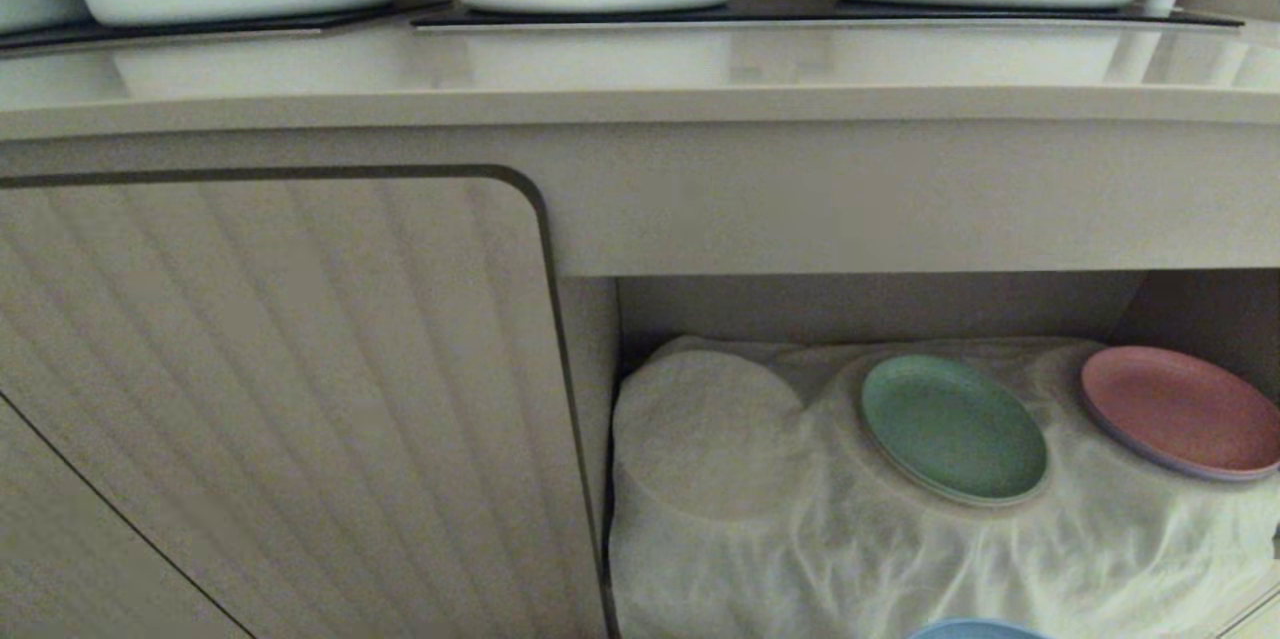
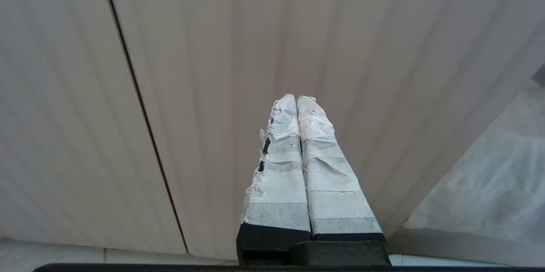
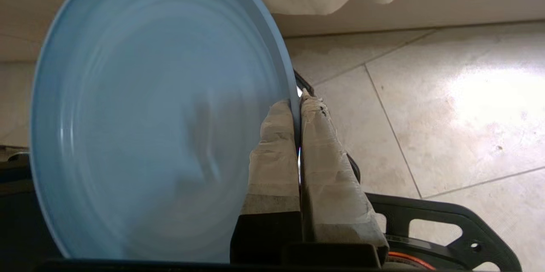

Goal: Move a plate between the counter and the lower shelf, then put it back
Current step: Put the plate

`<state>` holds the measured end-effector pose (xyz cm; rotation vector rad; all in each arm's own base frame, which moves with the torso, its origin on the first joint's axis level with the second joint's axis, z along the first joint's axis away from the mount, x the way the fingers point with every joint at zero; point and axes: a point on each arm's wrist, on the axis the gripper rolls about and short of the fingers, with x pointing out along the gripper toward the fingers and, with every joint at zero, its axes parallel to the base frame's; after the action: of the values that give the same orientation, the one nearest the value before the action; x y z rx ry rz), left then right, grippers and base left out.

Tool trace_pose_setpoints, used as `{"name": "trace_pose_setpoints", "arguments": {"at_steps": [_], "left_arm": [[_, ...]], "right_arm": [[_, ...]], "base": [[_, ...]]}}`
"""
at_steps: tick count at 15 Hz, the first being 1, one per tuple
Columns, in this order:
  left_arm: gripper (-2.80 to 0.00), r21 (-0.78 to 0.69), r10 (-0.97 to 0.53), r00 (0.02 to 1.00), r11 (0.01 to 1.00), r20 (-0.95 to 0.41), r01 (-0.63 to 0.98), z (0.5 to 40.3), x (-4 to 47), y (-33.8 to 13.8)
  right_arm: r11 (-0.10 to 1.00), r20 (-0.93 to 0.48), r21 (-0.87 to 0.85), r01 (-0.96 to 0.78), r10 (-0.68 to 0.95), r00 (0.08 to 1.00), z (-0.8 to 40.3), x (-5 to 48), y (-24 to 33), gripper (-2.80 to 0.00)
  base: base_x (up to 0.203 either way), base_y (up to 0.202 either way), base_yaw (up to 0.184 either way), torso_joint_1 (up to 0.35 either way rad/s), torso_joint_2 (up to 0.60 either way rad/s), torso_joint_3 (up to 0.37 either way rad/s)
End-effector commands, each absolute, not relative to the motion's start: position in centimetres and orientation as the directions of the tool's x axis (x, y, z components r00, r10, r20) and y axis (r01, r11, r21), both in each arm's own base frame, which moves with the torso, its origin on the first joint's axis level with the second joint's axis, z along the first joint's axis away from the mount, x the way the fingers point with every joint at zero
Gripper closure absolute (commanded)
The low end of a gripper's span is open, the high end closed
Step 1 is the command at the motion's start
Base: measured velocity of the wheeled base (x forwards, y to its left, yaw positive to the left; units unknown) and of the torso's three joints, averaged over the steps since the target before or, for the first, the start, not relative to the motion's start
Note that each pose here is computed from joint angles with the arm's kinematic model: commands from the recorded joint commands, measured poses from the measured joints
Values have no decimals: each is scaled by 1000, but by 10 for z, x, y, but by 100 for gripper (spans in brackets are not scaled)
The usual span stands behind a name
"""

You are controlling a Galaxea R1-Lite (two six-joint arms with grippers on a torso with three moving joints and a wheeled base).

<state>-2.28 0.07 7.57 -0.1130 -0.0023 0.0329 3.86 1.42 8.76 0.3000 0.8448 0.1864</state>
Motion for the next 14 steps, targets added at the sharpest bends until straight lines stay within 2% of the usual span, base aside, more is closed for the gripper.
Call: {"name": "trace_pose_setpoints", "arguments": {"at_steps": [1, 10, 14], "left_arm": [[0, -113, 34, 999, 993, 0, -34, 75, -23, 1], [0, -118, 34, 999, 992, 1, -33, 76, -23, 1], [0, -118, 34, 999, 992, 1, -33, 76, -23, 1]], "right_arm": [[941, -707, 335, -42, 280, 650, 88, 39, 14, 0], [940, -701, 337, -45, 283, 654, 88, 39, 14, 0], [941, -701, 336, -44, 281, 655, 88, 39, 14, 0]], "base": [[0, 0, 0, 0, 0, 0], [0, 0, 0, 0, 0, 0], [-141, 0, -1, 1, 2, 3]]}}
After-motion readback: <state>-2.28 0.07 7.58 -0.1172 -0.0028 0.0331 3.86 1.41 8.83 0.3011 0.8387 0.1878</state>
